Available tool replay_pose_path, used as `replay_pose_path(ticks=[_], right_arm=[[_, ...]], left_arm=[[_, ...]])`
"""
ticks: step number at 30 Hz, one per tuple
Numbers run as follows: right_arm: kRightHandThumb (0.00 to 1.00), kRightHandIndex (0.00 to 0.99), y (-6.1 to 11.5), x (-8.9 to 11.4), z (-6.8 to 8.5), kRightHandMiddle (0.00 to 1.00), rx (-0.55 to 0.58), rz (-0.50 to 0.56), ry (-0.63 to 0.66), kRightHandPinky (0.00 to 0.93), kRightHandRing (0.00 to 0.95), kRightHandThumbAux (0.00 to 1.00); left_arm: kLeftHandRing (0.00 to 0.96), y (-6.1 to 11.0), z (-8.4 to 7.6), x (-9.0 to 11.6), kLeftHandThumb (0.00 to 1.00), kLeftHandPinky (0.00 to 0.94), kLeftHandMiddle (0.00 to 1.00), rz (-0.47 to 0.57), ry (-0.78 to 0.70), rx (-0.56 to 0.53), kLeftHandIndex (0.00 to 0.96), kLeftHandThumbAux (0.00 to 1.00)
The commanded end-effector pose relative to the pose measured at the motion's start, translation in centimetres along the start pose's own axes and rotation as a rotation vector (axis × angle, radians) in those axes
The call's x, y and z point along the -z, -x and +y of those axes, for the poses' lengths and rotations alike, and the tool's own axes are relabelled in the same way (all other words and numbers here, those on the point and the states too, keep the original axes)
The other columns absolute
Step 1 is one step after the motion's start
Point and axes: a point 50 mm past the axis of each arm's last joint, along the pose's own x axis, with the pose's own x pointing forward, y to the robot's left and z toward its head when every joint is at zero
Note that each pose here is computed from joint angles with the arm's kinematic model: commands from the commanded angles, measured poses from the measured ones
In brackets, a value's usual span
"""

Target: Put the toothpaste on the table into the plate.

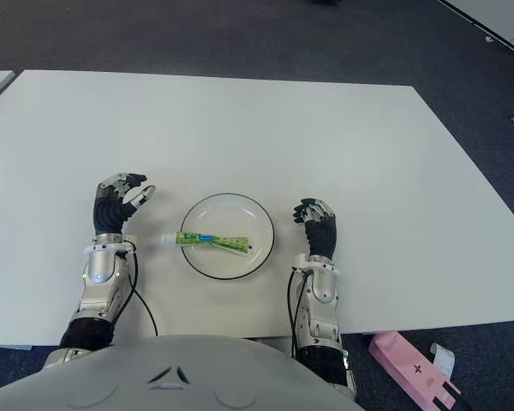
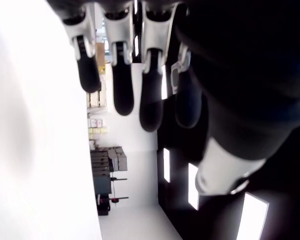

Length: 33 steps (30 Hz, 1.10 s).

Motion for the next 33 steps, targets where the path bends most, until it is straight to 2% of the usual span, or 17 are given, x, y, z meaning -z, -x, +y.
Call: replay_pose_path(ticks=[1,9,23,24,25,27,30,33], right_arm=[[0.706,0.431,-0.1,0.7,0.5,0.570,0.013,0.037,-0.018,0.527,0.548,0.723],[0.705,0.431,-0.3,0.7,0.6,0.570,-0.003,0.038,-0.010,0.525,0.543,0.722],[0.706,0.432,-0.3,0.7,1.0,0.567,-0.007,0.051,-0.035,0.525,0.543,0.721],[0.706,0.432,-0.3,0.7,1.0,0.567,-0.010,0.052,-0.037,0.526,0.544,0.721],[0.706,0.432,-0.3,0.6,1.0,0.565,-0.011,0.053,-0.039,0.528,0.544,0.721],[0.706,0.431,-0.3,0.6,1.0,0.564,-0.013,0.054,-0.040,0.530,0.545,0.721],[0.706,0.431,-0.3,0.6,1.0,0.562,-0.016,0.057,-0.046,0.532,0.546,0.721],[0.706,0.431,-0.3,0.6,1.1,0.562,-0.021,0.059,-0.049,0.531,0.547,0.721]], left_arm=[[0.515,0.5,0.0,0.6,0.139,0.506,0.535,0.021,0.035,0.016,0.586,0.801],[0.504,1.0,-0.4,1.2,0.110,0.488,0.526,0.060,0.063,0.030,0.579,0.831],[0.556,1.6,-0.7,2.1,0.138,0.562,0.577,0.127,0.055,0.020,0.598,0.879],[0.557,1.7,-0.7,2.1,0.338,0.561,0.579,0.134,0.042,0.014,0.540,0.821],[0.559,1.7,-0.8,2.2,0.467,0.560,0.582,0.139,0.033,0.010,0.502,0.783],[0.561,1.8,-0.8,2.2,0.579,0.560,0.585,0.146,0.020,0.006,0.470,0.750],[0.564,1.9,-0.9,2.3,0.660,0.559,0.587,0.160,0.002,0.001,0.447,0.727],[0.564,2.0,-1.0,2.3,0.688,0.554,0.587,0.170,-0.010,-0.002,0.439,0.718]])
